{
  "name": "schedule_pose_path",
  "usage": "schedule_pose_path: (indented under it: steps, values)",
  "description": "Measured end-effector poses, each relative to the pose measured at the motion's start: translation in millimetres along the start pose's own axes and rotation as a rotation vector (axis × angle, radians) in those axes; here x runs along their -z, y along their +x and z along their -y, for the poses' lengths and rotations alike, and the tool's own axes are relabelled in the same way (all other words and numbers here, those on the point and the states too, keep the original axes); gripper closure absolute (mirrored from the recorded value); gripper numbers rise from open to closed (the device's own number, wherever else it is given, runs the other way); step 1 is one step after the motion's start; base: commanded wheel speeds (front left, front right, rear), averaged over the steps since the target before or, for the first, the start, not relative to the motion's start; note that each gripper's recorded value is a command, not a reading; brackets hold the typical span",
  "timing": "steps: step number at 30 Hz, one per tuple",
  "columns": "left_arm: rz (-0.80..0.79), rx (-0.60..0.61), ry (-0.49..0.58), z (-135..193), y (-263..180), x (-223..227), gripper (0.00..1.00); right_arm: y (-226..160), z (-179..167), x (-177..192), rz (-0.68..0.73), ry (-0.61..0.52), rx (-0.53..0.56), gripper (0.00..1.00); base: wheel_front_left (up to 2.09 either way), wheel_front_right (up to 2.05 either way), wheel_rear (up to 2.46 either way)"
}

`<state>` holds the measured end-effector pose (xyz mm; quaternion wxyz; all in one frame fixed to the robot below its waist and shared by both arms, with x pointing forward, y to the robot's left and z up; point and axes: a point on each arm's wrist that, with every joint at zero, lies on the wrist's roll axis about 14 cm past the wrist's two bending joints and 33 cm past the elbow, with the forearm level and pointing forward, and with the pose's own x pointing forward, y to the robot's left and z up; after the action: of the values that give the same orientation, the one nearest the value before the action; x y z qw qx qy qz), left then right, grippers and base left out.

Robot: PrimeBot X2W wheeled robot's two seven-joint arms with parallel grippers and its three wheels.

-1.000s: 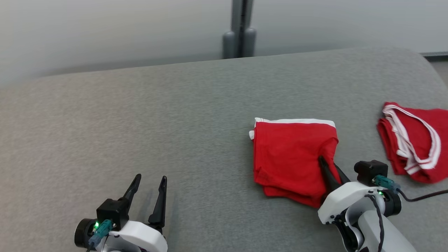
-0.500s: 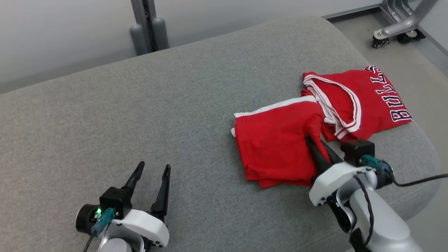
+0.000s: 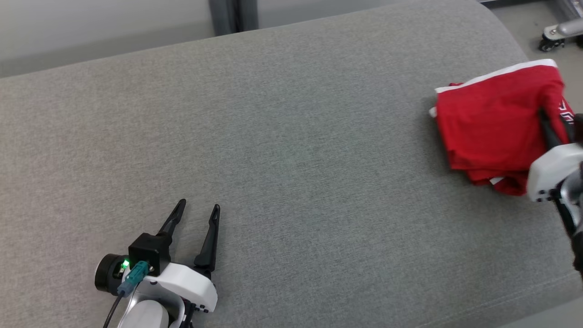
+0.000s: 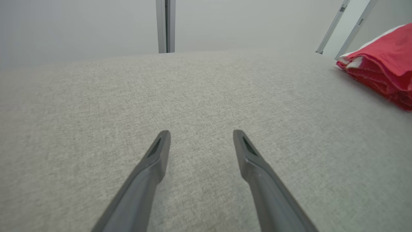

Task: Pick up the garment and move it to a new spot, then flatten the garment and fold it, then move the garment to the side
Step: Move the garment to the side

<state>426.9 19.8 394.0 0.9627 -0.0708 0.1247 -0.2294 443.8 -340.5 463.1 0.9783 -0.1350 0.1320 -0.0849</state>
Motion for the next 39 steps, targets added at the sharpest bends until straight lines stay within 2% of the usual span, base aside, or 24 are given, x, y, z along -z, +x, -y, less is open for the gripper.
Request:
schedule_pose_path:
  steps: [4, 6, 7, 8, 11, 13, 18, 24, 28, 34, 39]
  values:
    - [-0.01, -0.052, -0.007, -18, -8, 4, 0.0, 7, 33, 17, -0.079, -0.053, 0.065, 1.0, 0.0, 0.0, 0.0]
    - [-0.012, -0.075, -0.008, -26, -11, 6, 0.0, 11, 41, 22, -0.101, -0.058, 0.088, 0.56, 0.0, 0.0, 0.0]
    - [-0.012, -0.084, -0.006, -30, -12, 6, 0.0, 13, 46, 23, -0.106, -0.054, 0.105, 0.04, 0.0, 0.0, 0.0]
    - [-0.014, -0.091, -0.006, -33, -13, 6, 0.0, 15, 51, 25, -0.12, -0.062, 0.116, 0.0, 0.0, 0.0, 0.0]
    - [-0.014, -0.121, -0.008, -42, -18, 7, 0.0, 21, 65, 17, -0.086, -0.031, 0.183, 0.0, 0.0, 0.0, 0.0]
    - [-0.004, -0.14, -0.007, -47, -21, 3, 0.0, 25, 59, 7, -0.045, 0.006, 0.197, 0.0, 0.0, 0.0, 0.0]
    - [0.049, -0.213, -0.014, -63, -32, -15, 0.0, 34, 13, -53, 0.154, 0.106, 0.157, 0.0, 0.0, 0.0, 0.0]
    - [0.092, -0.286, -0.009, -79, -52, -30, 0.0, 19, -53, -71, 0.237, 0.166, 0.018, 0.0, 0.0, 0.0, 0.0]
    - [0.117, -0.341, -0.011, -90, -70, -37, 0.0, 5, -95, -63, 0.234, 0.213, -0.085, 0.0, 0.0, 0.0, 0.0]
    - [0.129, -0.42, -0.016, -102, -103, -38, 0.0, -21, -141, -39, 0.171, 0.309, -0.204, 0.0, 0.0, 0.0, 0.0]
    - [0.132, -0.459, 0.001, -106, -126, -37, 0.0, -45, -170, -24, 0.131, 0.335, -0.29, 0.0, 0.0, 0.0, 0.0]
